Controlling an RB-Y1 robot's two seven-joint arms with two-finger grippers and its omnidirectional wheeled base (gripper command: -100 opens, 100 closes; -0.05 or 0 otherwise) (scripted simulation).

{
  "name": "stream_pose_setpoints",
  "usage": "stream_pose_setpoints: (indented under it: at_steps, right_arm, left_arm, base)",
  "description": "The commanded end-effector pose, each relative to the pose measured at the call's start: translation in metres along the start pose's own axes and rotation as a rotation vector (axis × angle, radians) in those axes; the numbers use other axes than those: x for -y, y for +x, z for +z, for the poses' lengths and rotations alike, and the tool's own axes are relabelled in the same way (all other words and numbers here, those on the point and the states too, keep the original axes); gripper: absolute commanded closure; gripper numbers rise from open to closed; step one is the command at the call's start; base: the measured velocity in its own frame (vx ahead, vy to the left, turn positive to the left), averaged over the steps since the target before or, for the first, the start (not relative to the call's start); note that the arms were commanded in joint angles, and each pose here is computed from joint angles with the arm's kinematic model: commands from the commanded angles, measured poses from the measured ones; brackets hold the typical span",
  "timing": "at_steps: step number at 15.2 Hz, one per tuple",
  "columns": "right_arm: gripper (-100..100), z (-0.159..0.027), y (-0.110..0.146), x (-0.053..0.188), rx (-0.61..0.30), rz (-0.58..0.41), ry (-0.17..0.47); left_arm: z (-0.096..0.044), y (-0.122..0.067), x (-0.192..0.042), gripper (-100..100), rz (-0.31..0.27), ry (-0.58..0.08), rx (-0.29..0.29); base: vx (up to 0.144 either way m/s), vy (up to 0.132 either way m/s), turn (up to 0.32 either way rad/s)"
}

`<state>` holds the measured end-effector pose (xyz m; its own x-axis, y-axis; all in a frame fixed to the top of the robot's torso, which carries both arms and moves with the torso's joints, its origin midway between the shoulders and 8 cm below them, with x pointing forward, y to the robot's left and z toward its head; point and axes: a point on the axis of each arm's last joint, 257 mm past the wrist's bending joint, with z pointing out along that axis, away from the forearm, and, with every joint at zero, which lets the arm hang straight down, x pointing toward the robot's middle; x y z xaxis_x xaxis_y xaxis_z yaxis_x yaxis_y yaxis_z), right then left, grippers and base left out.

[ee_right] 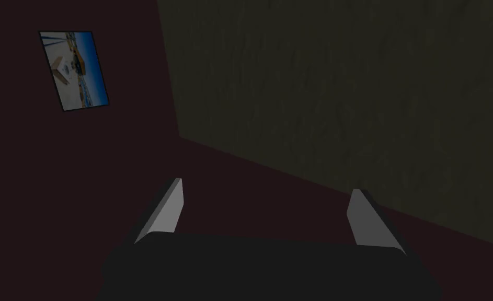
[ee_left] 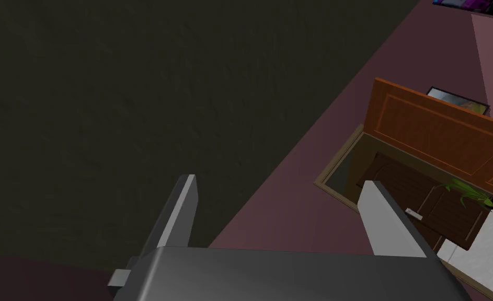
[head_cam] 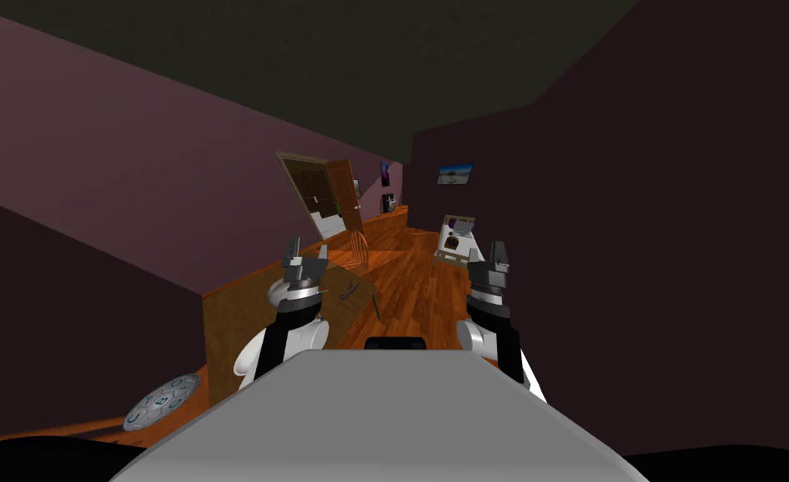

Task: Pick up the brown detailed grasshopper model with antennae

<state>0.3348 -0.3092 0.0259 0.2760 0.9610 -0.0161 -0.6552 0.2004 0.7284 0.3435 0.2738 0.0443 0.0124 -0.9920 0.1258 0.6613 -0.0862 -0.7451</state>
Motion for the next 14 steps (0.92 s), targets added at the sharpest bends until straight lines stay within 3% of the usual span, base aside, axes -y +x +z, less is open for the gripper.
stream_pose_setpoints:
  at_steps: [1, 5, 6, 8, 14]
  right_arm:
    - [0, 0.000, 0.000, 0.000, 0.000, 0.000, 0.000]
    - [0, 0.000, 0.000, 0.000, 0.000, 0.000, 0.000]
    - [0, 0.000, 0.000, 0.000, 0.000, 0.000, 0.000]
    - [0, 0.000, 0.000, 0.000, 0.000, 0.000, 0.000]
    - [0, 0.000, 0.000, 0.000, 0.000, 0.000, 0.000]
  left_arm:
    - [-0.001, 0.001, -0.008, -100, 0.012, -0.025, -0.022]
    - [-0.007, -0.011, -0.046, -100, 0.041, -0.146, -0.044]
    - [-0.007, -0.011, -0.046, -100, 0.041, -0.146, -0.044]
    - [-0.013, -0.024, -0.070, -100, 0.051, -0.223, -0.031]
    - [-0.027, -0.053, -0.115, -100, 0.059, -0.367, 0.017]
  base:
    - [0.011, -0.014, 0.032]
    - [0.058, -0.066, 0.124]
    - [0.072, -0.090, 0.103]
    - [0.079, -0.106, 0.156]
    - [0.077, -0.086, 0.135]
